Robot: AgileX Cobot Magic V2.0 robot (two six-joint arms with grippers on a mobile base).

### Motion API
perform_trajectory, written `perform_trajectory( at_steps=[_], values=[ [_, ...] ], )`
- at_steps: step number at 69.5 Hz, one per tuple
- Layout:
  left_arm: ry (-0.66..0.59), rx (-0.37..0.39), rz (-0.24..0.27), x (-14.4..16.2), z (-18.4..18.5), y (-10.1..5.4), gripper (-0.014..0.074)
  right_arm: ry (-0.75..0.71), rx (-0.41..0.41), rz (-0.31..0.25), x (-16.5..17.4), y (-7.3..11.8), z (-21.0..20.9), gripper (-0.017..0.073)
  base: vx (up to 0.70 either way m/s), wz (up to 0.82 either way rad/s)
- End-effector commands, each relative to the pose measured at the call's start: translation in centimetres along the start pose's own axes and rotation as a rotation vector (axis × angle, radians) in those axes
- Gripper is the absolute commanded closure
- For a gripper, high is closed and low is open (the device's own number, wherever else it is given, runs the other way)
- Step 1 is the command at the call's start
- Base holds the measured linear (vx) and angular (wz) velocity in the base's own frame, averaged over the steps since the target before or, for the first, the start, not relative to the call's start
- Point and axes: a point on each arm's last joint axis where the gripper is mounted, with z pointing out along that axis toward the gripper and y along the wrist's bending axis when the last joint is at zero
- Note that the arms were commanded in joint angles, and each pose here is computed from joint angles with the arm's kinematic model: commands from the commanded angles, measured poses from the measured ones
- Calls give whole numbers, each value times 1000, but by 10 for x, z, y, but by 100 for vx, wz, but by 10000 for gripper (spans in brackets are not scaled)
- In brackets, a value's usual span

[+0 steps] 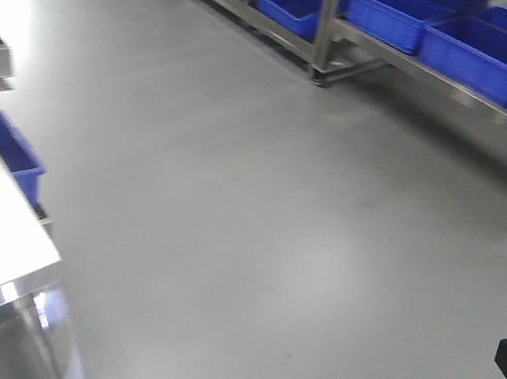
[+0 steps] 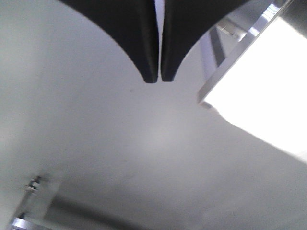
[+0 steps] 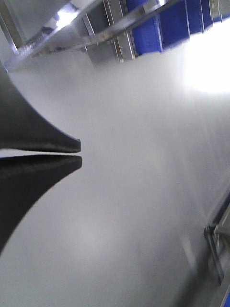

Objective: Move and align brake pads A on conveyor
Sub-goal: 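Turn toward the steel table holding two brake pads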

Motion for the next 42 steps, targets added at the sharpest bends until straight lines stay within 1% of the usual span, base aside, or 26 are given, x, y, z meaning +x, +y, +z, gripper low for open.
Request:
perform_trajectory(
  at_steps=[1, 16, 42],
  values=[
    [-85, 15, -5, -13, -3, -2, 600, -89, 20, -4, -15, -2, -3, 566, -6, 57],
    [-85, 15, -5, -13, -3, -2, 600, -89, 20, -4, -15, -2, -3, 566, -4, 63],
    [-85, 15, -5, -13, -3, -2, 600, -89, 20, -4, -15, -2, -3, 566, -3, 73]
  ],
)
